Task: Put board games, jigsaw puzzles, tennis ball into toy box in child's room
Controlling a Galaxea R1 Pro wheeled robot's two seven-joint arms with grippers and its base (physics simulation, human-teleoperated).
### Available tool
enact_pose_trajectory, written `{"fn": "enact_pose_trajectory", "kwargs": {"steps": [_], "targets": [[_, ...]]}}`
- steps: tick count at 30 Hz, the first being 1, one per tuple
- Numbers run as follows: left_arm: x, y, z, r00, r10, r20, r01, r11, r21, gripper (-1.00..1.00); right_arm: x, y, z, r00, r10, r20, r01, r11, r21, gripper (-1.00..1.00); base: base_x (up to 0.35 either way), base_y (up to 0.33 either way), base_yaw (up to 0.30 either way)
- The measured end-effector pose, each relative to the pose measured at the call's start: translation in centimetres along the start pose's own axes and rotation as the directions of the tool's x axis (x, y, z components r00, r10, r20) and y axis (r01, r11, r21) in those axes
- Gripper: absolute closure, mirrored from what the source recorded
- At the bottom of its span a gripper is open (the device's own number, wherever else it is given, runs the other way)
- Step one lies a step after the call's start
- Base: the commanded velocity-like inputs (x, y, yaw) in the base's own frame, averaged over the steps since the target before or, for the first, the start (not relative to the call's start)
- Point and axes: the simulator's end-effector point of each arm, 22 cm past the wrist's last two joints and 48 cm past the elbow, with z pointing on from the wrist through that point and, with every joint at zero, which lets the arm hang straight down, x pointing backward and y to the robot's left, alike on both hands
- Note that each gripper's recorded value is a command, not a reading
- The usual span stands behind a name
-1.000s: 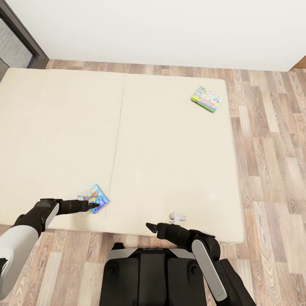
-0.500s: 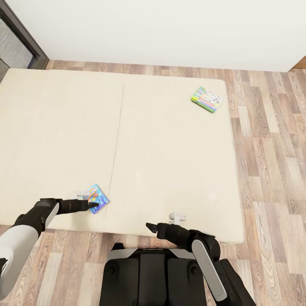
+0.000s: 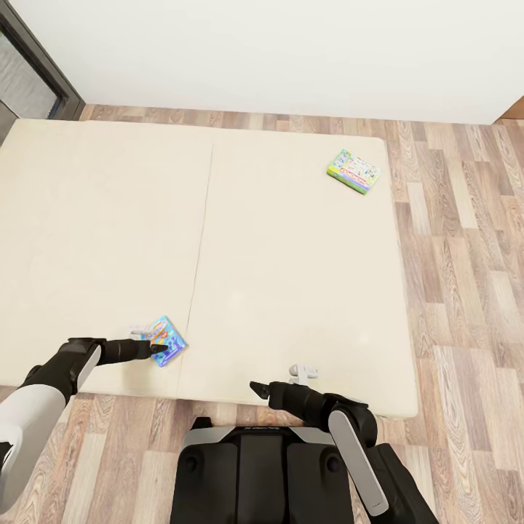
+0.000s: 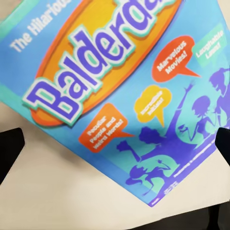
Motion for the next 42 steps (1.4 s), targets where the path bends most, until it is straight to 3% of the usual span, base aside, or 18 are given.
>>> {"fn": "enact_pose_trajectory", "kwargs": {"steps": [25, 42], "targets": [[-0.6, 1.6, -0.1, 1.000, -0.019, 0.023, 0.021, 0.997, -0.078, -1.00, 0.0, 0.0, 0.0, 1.000, 0.000, 0.000, 0.000, 1.000, 0.000, -1.00, 0.000, 0.000, 0.000], [-1.5, 1.8, -0.3, 0.999, -0.012, 0.042, 0.016, 0.995, -0.097, -1.00, 0.0, 0.0, 0.0, 1.000, 0.000, 0.000, 0.000, 1.000, 0.000, -1.00, 0.000, 0.000, 0.000]]}}
